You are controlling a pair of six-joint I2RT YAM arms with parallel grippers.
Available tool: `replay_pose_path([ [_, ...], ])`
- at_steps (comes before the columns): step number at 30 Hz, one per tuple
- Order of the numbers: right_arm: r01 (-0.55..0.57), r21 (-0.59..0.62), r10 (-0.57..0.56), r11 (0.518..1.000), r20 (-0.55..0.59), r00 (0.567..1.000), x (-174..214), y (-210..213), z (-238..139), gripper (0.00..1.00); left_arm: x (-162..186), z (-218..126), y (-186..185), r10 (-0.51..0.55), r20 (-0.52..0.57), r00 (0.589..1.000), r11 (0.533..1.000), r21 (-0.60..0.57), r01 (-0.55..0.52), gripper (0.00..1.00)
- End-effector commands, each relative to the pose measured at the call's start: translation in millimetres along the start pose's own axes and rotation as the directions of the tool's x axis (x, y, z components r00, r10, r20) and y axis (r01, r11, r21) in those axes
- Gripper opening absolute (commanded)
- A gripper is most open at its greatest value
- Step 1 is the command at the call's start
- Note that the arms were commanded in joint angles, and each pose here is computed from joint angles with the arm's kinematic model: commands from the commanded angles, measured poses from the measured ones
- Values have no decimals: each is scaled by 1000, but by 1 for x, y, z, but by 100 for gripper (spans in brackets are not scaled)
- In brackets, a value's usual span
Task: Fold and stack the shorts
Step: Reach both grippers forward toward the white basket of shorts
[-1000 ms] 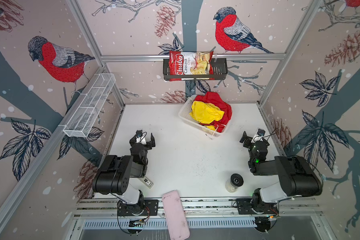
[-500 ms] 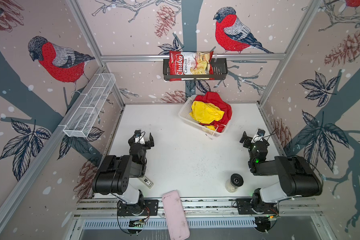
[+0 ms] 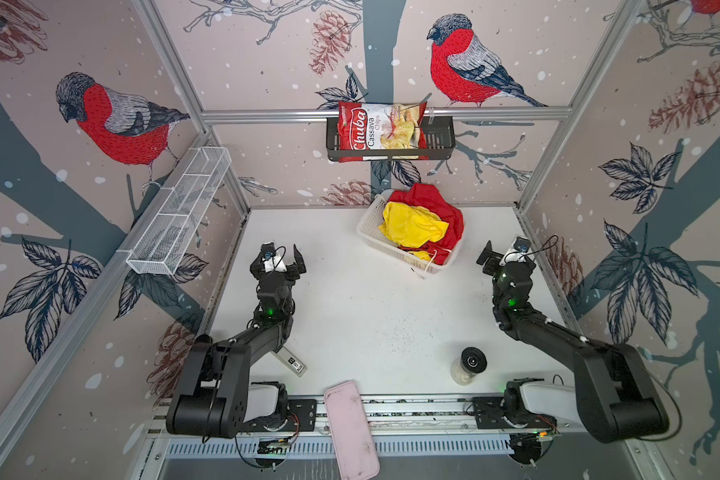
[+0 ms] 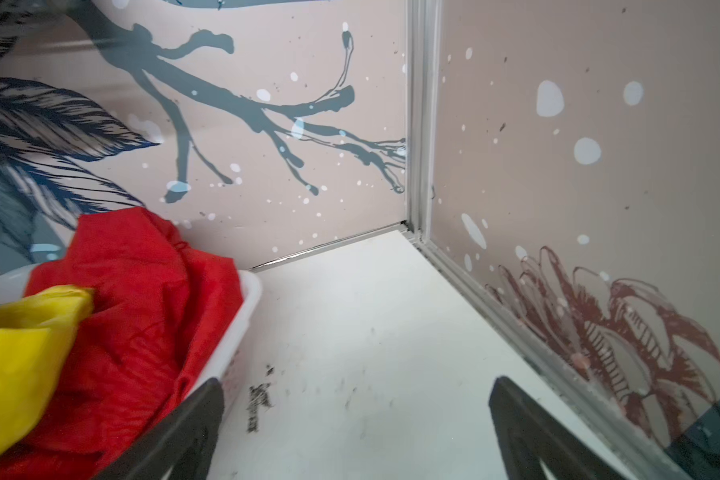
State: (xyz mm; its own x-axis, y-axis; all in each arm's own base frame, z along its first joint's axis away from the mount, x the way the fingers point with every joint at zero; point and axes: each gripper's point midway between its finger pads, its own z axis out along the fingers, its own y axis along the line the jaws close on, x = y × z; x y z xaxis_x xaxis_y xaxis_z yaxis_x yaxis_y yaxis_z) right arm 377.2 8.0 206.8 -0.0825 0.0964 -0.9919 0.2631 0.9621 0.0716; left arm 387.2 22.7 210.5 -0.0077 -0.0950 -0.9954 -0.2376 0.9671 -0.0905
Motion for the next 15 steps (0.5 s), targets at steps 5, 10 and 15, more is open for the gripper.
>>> replay_pose_path([
  [5, -29, 3, 29, 1000, -105, 994, -7, 27, -29, 100, -6, 1, 26, -501, -62, 863, 851, -218, 478, 99],
  [10, -4, -107, -24, 994, -255, 967, -8, 76, -22, 100, -2, 28, -7, -556, -241, 795, 825, -49, 562, 97],
  [15, -109, -110, 51, 988, -430, 901, 17, 105, 4, 89, 28, 58, -83, -473, -501, 724, 796, 110, 596, 79],
])
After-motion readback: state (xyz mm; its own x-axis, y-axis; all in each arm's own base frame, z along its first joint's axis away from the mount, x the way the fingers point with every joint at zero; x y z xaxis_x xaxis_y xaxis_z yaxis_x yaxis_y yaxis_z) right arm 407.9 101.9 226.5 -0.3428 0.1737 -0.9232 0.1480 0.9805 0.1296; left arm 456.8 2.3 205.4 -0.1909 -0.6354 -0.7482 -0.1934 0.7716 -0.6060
